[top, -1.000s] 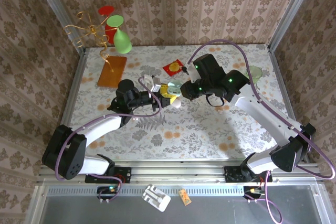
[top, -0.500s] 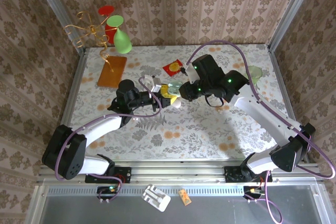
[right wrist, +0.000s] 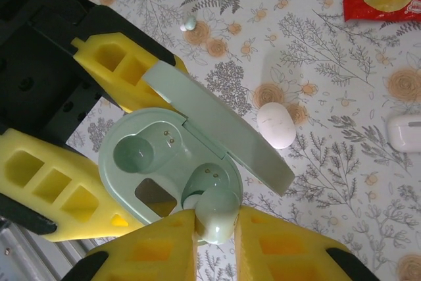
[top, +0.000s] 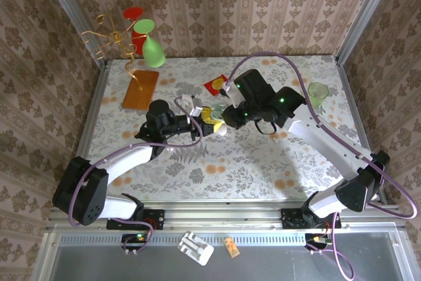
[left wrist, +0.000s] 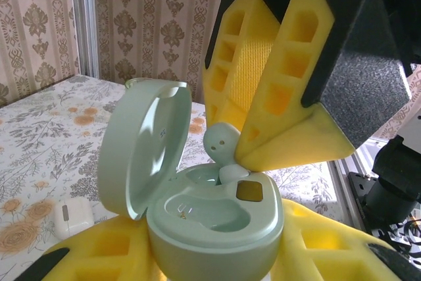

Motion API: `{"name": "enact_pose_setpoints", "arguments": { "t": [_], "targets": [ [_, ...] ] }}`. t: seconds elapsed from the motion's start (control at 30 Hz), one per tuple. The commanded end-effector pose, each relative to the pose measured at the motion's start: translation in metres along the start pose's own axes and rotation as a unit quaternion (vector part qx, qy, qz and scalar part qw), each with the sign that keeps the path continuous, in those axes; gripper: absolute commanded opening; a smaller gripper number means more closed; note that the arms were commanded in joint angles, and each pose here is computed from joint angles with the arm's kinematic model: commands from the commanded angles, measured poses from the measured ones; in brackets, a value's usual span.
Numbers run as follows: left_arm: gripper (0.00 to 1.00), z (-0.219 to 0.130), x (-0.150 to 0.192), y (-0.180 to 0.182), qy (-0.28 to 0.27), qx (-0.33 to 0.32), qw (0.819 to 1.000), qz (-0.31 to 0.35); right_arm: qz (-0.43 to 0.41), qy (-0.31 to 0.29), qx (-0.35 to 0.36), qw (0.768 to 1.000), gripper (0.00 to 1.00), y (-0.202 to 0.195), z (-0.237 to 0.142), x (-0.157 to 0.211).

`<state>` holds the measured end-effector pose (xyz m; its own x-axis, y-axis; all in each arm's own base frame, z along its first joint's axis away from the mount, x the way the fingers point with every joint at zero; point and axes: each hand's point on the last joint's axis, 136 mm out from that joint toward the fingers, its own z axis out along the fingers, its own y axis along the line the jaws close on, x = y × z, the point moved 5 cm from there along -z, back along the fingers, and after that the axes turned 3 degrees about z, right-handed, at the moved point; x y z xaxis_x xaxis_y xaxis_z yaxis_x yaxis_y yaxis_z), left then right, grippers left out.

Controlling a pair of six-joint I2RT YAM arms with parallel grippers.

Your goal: Insert wireless bluetooth earbuds into charging case

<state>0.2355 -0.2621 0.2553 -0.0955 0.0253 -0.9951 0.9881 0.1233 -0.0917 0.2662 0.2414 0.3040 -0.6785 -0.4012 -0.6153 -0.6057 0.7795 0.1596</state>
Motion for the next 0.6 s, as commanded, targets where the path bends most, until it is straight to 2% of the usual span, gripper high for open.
{"name": "enact_pose_setpoints", "arguments": {
  "t": [0.0, 0.2, 0.57],
  "targets": [
    [0.24, 0.001, -0.027, -0.004, -0.026, 0.010, 0.999, 0.035, -0.041, 0.043, 0.012, 0.998, 0.20, 0.003, -0.002, 0.010],
    [0.24, 0.002, -0.027, -0.004, -0.027, 0.011, 0.999, 0.036, -0.064, 0.060, 0.016, 0.996, 0.26, 0.009, 0.002, 0.013],
    [0.24, 0.003, -0.024, -0.004, -0.027, 0.013, 0.999, 0.034, -0.053, 0.021, -0.030, 0.998, 0.27, 0.024, -0.007, -0.003]
  ]
}}
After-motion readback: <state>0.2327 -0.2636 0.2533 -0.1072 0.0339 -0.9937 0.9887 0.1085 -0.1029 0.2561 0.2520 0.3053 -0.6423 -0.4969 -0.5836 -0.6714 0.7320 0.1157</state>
